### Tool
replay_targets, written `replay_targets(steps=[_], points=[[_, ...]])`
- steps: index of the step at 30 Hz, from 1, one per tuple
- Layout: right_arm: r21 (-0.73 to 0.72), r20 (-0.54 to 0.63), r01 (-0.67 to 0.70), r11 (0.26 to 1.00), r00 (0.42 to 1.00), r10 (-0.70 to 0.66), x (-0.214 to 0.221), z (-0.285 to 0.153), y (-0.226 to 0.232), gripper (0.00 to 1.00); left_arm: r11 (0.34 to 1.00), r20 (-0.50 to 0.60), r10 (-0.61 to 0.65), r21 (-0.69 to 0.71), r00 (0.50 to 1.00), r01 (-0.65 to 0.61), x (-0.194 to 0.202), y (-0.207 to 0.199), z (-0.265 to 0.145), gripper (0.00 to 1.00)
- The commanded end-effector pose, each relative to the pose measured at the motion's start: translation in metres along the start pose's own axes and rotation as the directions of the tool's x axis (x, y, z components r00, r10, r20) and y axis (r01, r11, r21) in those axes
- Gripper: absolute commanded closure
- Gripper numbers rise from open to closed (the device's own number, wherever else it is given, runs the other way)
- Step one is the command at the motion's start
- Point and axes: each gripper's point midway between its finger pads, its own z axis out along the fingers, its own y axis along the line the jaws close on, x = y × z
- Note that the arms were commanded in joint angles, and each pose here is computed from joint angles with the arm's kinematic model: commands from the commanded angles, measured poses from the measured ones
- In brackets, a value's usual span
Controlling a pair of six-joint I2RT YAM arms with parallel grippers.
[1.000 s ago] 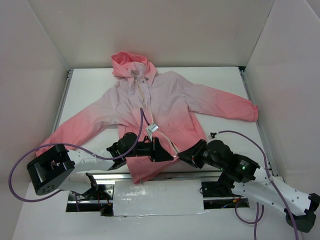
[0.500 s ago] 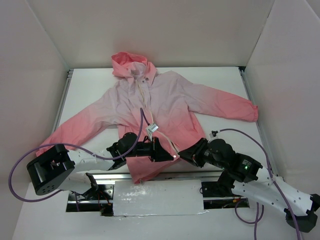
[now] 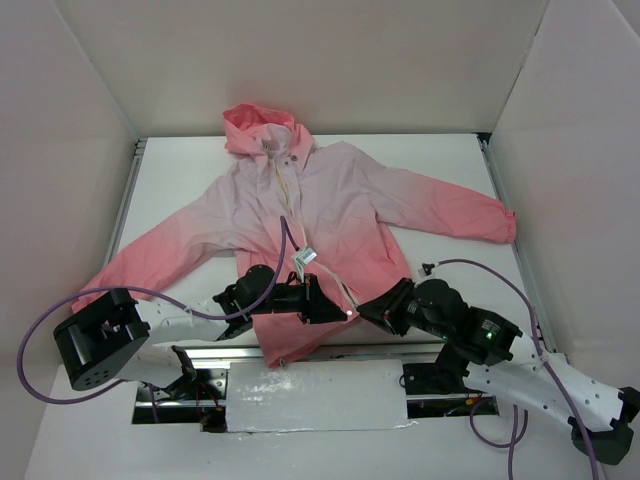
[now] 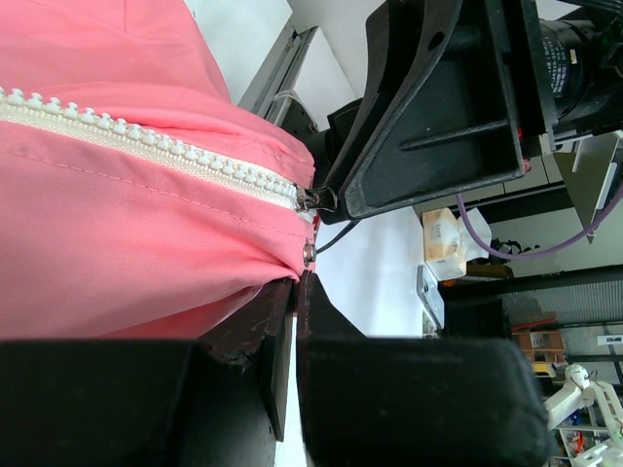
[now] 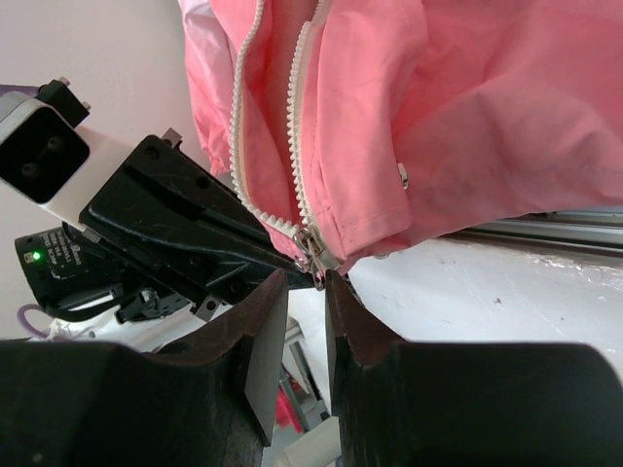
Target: Zip up the jacket
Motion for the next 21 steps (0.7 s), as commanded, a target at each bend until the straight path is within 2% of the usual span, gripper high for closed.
replay_targets(steps=[1,14,15,16,18,21], points=[[-0.008,0.017,0.005,1.0,1.0,-0.005,-0.0023,0.0036,0.0006,0.71,0.993,0.057,0.064,0.098,0.996,-0.07,-0.02,-0.03,0.0012,1.0],[-0.022,0.023,0.012,1.0,1.0,-0.011,-0.0025,0.0081,0.0042,0.79,0.993,0.06,0.062,0.1,0.996,-0.067,-0.019,-0.0307,-0.0014,1.0],[-0.02,0.025,0.009,1.0,1.0,-0.008,-0.0033,0.0085,0.0036,0.81,0.992,0.06,0.062,0.102,0.996,-0.068,-0.019,-0.0313,-0.0017,1.0],[-0.019,0.025,0.008,1.0,1.0,-0.008,-0.0031,0.0091,0.0031,0.9,0.993,0.061,0.062,0.101,0.996,-0.068,-0.0192,-0.0314,-0.0018,1.0],[-0.013,0.027,0.005,1.0,1.0,-0.005,-0.0034,0.0097,0.0016,0.96,0.992,0.06,0.063,0.103,0.996,-0.069,-0.0192,-0.0318,-0.0018,1.0],[-0.005,0.03,0.008,1.0,1.0,-0.007,-0.004,0.0098,0.0,1.0,0.993,0.062,0.061,0.1,0.996,-0.067,-0.019,-0.031,-0.0022,1.0]])
